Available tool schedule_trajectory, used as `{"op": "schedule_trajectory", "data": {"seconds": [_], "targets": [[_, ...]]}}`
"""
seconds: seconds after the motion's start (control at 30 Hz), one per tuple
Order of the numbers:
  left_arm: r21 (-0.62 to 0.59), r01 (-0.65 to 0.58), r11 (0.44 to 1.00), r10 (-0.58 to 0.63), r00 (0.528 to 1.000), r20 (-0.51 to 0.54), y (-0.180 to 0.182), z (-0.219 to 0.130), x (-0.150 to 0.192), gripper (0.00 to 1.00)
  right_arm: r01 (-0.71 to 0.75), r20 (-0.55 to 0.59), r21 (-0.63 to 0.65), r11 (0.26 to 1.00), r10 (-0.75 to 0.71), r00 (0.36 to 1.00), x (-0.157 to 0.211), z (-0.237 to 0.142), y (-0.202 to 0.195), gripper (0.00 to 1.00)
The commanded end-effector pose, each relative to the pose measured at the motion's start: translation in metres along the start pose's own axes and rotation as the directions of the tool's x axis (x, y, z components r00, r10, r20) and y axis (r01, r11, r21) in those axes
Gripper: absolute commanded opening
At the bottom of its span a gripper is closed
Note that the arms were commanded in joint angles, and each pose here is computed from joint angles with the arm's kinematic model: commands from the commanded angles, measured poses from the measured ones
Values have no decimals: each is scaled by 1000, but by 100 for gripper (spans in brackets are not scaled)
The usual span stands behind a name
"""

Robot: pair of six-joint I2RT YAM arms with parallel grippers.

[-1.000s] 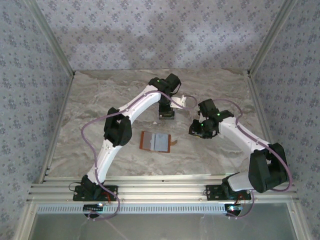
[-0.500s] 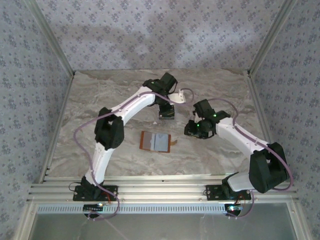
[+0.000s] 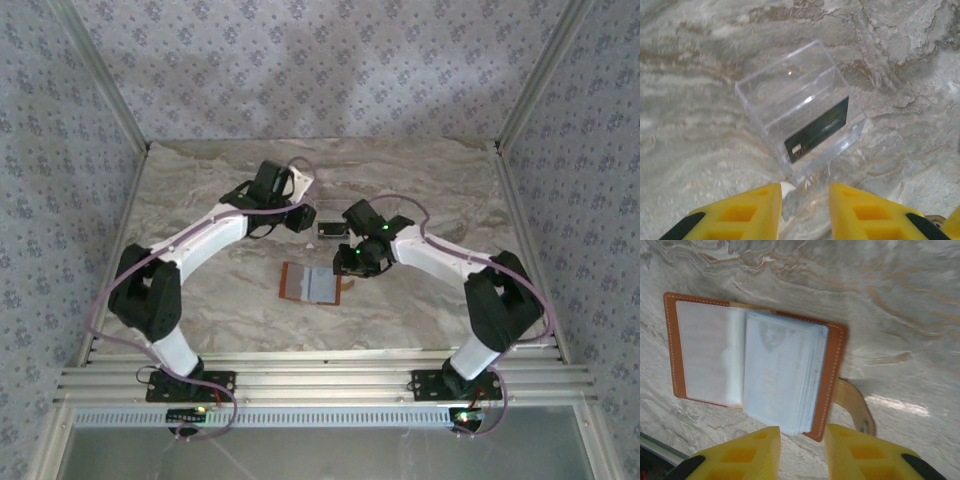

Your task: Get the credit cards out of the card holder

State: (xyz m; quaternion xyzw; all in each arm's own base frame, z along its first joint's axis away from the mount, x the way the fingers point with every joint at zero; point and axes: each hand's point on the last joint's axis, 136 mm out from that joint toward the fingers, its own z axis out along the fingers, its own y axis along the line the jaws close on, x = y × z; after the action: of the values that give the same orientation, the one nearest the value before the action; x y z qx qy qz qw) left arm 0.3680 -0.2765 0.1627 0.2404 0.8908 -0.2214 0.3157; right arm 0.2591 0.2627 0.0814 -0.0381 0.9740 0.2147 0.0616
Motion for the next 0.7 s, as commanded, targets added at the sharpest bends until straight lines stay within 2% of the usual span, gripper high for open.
{"op": "schedule_trajectory", "data": {"seconds": [0.0,0.1,0.27,0.43,0.57,0.67], "targets": [[122,181,976,-195,974,117,-19,-22,-21,28,-8,-31,3,1000,8,999,0,9,6,31],[146,268,952,-288,947,142,-19,-30,-17,28,-4,-57,30,1000,6,998,5,18,-1,31],[74,396,915,-402,905,140,-5,-36,-6,28,-20,-88,80,997,27,996,12,28,-18,31],[63,413,909,-417,906,69,-13,-30,9,30,-34,-89,103,994,43,995,12,31,-28,31],[49,423,905,-422,906,-36,-23,-20,19,30,-45,-85,111,993,54,995,12,33,-34,30],[29,415,909,-413,909,-50,-27,-15,23,29,-54,-92,116,992,65,994,13,35,-38,30]]}}
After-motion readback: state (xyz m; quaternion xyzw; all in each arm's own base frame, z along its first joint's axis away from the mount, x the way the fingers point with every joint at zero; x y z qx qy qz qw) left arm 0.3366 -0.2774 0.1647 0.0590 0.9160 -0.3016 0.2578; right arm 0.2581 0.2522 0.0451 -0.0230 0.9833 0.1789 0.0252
